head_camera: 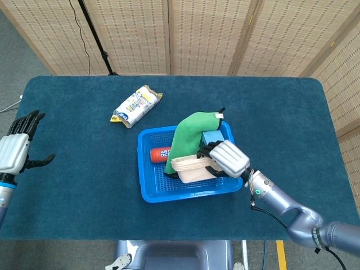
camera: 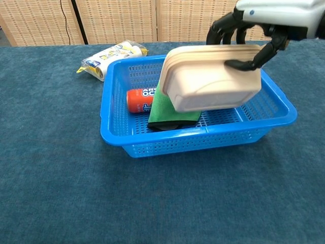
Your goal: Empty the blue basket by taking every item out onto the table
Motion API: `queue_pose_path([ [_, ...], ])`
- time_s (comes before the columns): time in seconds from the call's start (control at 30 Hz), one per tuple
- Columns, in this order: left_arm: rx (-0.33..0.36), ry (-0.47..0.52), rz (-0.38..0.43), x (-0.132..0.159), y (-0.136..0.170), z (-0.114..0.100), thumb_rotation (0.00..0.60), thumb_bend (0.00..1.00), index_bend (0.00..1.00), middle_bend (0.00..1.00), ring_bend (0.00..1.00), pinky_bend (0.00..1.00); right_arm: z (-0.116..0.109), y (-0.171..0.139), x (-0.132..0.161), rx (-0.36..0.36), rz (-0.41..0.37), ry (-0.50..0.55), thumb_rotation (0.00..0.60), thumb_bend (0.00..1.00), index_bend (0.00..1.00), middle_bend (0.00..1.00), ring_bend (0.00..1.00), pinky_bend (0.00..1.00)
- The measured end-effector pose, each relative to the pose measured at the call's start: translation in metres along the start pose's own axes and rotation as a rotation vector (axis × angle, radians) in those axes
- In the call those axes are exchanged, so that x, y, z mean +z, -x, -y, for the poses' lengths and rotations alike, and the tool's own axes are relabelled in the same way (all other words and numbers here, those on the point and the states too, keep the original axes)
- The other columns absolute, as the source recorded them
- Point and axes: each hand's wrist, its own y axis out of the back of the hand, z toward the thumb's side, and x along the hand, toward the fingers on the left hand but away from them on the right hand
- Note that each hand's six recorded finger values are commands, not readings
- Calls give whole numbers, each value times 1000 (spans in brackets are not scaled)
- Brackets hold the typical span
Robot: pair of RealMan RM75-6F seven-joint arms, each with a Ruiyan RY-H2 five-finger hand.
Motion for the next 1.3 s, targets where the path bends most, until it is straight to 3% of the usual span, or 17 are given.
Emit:
queue_pose_path([
  [0.23, 0, -5, 10, 3, 1, 1, 600, 195, 0, 0, 0, 0, -64, -9, -36, -211, 111, -6, 600, 922, 637, 541, 413, 560],
  [0.4, -4, -8, 22, 7, 2, 3, 600, 195, 0, 0, 0, 0, -91, -16, -78, -281, 219, -146, 600, 925, 637, 541, 413, 560],
  [0.6, -4, -11, 21, 8, 1, 3, 600, 195, 0, 0, 0, 0, -110, -27, -143, -291, 386, -309, 600, 932, 636, 541, 416, 562],
  [0.83, -5, -18, 13, 8, 1, 4, 600, 195, 0, 0, 0, 0, -102, -39, -208, -218, 553, -379, 600, 939, 630, 536, 415, 562],
  [0.9, -9, -21, 15, 9, 1, 5, 600, 196, 0, 0, 0, 0, -91, -41, -223, -177, 589, -377, 600, 847, 584, 489, 372, 541],
  [0.93, -12, -21, 16, 9, 1, 6, 600, 196, 0, 0, 0, 0, -85, -41, -228, -156, 601, -370, 600, 667, 518, 423, 307, 490],
  [0.97, -17, -20, 19, 9, 1, 7, 600, 194, 0, 0, 0, 0, -79, -42, -232, -134, 611, -361, 600, 393, 403, 319, 201, 389],
  [1.03, -29, -15, 26, 10, 1, 8, 600, 186, 0, 0, 0, 0, -66, -43, -240, -80, 633, -340, 600, 61, 161, 113, 49, 167],
  [1.07, -33, -13, 29, 11, 1, 9, 600, 183, 0, 0, 0, 0, -61, -44, -243, -56, 644, -330, 600, 0, 56, 32, 5, 68],
  [1.1, -36, -12, 32, 11, 0, 9, 600, 182, 0, 0, 0, 0, -54, -44, -246, -26, 660, -315, 600, 0, 17, 5, 0, 29],
  [1.2, -36, -11, 32, 10, -1, 8, 600, 182, 0, 0, 0, 0, -43, -46, -250, 18, 688, -269, 600, 0, 0, 0, 0, 0],
  [1.3, -35, -9, 27, 8, -1, 7, 600, 182, 0, 0, 0, 0, -45, -42, -242, 2, 665, -261, 600, 0, 0, 0, 0, 0],
])
